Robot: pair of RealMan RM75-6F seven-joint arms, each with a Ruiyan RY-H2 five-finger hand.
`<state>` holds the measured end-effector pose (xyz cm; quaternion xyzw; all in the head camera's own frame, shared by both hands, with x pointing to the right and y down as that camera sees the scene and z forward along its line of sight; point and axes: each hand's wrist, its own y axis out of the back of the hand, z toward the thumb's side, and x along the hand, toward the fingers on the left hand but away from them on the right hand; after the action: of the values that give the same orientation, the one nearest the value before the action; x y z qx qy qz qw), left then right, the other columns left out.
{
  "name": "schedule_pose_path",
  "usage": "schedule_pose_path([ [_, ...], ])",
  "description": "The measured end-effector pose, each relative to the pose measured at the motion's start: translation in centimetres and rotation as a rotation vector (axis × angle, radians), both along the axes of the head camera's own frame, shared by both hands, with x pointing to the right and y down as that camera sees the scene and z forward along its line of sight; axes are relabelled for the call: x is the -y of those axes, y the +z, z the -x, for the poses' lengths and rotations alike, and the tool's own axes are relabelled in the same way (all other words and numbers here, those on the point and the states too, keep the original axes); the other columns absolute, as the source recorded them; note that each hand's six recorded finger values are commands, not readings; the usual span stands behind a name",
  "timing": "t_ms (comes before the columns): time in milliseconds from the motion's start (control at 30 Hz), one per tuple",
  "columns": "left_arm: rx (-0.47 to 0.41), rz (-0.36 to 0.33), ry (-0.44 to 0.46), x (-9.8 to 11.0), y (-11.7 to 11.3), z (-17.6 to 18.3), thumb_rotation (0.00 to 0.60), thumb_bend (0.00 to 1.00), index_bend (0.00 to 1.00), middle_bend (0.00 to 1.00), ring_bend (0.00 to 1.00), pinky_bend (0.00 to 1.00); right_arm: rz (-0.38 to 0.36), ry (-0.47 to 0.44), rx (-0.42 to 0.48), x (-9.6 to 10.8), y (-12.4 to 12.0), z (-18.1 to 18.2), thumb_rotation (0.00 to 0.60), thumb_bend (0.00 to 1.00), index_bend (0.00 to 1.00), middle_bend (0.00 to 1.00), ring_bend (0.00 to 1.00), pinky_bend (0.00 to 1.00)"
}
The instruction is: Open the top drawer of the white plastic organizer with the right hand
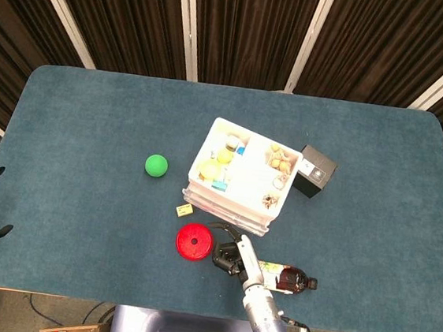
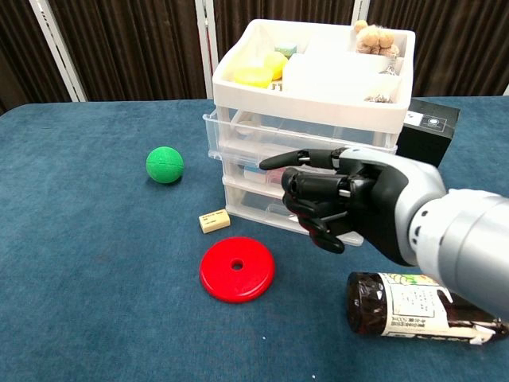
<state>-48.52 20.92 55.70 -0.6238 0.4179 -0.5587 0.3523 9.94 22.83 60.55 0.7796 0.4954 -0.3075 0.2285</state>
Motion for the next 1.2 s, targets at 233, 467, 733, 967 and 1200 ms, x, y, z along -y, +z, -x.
schedule_pose_path([
  [233,0.006,0.0,-0.002,0.0,0.1,0.0,0.6,0.04,0.01,0.0,0.0,0.06,-0.052,-0.051,-0.022,0.2,-0.8,-0.5,0.6,0.71,0.31,0.88,0.83,0.89],
  [467,0.003,0.0,-0.006,0.0,0.0,0.1,0.6,0.03,0.01,0.0,0.0,0.05,-0.125,-0.063,-0.075,1.5,-0.8,-1.5,0.6,0.71,0.31,0.88,0.83,0.89],
  [733,0.006,0.003,-0.01,0.1,0.1,0.1,0.6,0.04,0.01,0.0,0.0,0.05,-0.15,-0.066,-0.106,3.2,-0.8,-3.1,0.6,0.71,0.31,0.88,0.83,0.89],
  [967,0.008,0.001,-0.013,0.0,0.1,0.1,0.6,0.04,0.01,0.0,0.0,0.06,-0.14,-0.104,-0.095,3.4,-1.2,-4.8,0.6,0.71,0.36,0.89,0.83,0.89],
  [1200,0.009,0.003,-0.018,0.0,0.1,0.1,0.6,0.04,0.01,0.0,0.0,0.06,-0.106,-0.153,-0.053,2.6,-2.3,-6.3,0.6,0.71,0.38,0.89,0.83,0.89],
])
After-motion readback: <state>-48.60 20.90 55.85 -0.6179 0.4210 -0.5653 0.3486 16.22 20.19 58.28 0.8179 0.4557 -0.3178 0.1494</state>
